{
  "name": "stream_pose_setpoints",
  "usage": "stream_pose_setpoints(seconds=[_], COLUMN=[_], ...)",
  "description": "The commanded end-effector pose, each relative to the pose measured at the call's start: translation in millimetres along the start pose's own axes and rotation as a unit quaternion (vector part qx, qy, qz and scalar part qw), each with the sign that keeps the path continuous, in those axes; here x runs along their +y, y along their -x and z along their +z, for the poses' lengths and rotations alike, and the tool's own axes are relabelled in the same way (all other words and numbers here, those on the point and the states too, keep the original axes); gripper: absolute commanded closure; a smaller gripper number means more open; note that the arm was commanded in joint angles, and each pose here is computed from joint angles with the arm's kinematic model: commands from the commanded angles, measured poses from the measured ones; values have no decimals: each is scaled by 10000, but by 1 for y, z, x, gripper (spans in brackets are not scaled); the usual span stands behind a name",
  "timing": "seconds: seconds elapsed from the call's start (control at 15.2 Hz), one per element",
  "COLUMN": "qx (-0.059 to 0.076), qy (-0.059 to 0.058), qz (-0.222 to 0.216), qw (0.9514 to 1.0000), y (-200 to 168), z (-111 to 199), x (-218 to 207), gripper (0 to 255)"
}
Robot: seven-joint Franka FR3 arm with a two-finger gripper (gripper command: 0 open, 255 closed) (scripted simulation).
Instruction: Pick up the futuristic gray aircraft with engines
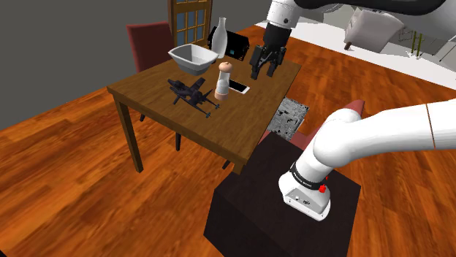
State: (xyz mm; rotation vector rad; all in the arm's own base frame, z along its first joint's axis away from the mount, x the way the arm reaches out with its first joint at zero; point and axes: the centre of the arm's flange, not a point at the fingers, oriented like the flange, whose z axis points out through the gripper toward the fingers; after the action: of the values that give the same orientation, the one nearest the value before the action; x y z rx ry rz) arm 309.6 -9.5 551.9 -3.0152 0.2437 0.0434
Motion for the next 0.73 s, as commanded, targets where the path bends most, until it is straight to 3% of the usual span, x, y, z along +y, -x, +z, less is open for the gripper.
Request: stream_pose_setpoints(seconds=[0.0,0.66], qx=[0,736], qy=[0,217], qz=[0,-674], qw=[10000,9948], y=[0,-59], z=[0,101], x=[0,-34], gripper=[0,0])
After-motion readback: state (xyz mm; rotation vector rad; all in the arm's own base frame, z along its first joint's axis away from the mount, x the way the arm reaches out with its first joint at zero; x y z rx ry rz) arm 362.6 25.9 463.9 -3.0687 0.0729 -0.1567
